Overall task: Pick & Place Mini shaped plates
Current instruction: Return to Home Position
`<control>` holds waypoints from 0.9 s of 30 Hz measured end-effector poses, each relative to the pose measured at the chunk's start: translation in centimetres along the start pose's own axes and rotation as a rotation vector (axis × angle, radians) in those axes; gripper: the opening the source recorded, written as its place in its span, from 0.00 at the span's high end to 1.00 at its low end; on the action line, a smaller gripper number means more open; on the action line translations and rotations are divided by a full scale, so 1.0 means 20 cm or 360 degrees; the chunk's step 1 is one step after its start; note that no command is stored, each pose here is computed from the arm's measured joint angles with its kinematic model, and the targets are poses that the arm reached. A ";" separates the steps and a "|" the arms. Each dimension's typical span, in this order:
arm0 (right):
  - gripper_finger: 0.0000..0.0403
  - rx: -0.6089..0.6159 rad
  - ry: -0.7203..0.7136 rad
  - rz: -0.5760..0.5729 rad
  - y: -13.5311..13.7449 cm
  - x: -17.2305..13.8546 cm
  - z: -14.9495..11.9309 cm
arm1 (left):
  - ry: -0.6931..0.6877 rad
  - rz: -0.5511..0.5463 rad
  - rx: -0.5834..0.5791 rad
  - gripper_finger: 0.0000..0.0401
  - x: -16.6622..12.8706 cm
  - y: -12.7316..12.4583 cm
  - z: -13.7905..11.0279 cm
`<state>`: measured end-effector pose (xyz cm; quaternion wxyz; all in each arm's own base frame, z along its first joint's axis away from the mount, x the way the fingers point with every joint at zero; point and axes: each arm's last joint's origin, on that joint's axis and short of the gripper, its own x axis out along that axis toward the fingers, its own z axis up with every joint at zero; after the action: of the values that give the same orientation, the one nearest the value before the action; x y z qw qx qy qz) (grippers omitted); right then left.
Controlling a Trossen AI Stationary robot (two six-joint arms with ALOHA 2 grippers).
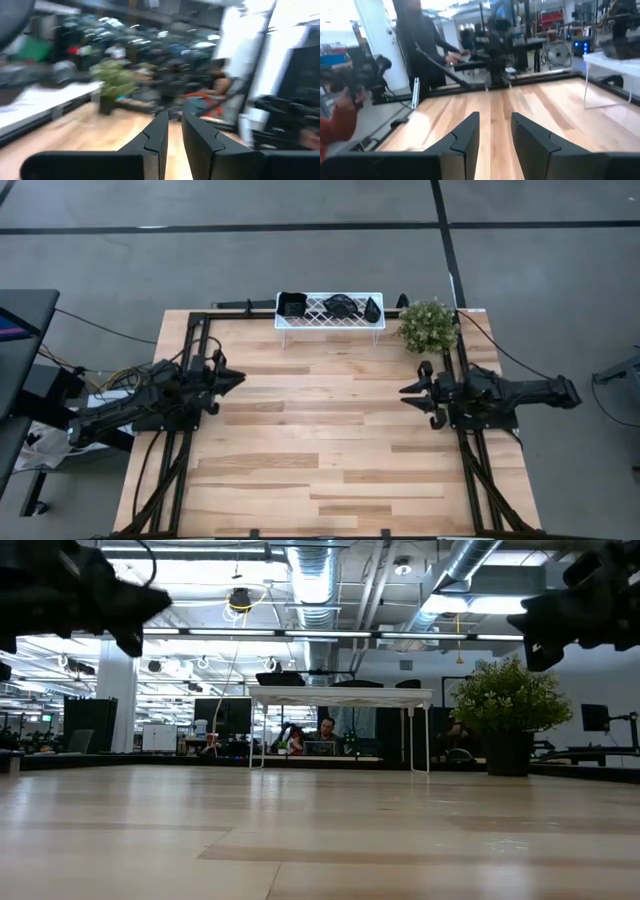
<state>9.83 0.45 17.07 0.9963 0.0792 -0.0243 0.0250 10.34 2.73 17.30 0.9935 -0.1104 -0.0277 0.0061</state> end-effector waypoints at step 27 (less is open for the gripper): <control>0.73 0.0002 -0.0003 -0.0002 0.00 0.00 0.00 | -0.0013 0.0169 0.0029 0.86 0.00 0.02 -0.01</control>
<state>9.78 0.43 17.05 0.9962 0.0797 -0.0251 0.0243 10.39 3.06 17.12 0.9926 -0.1026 -0.0258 0.0596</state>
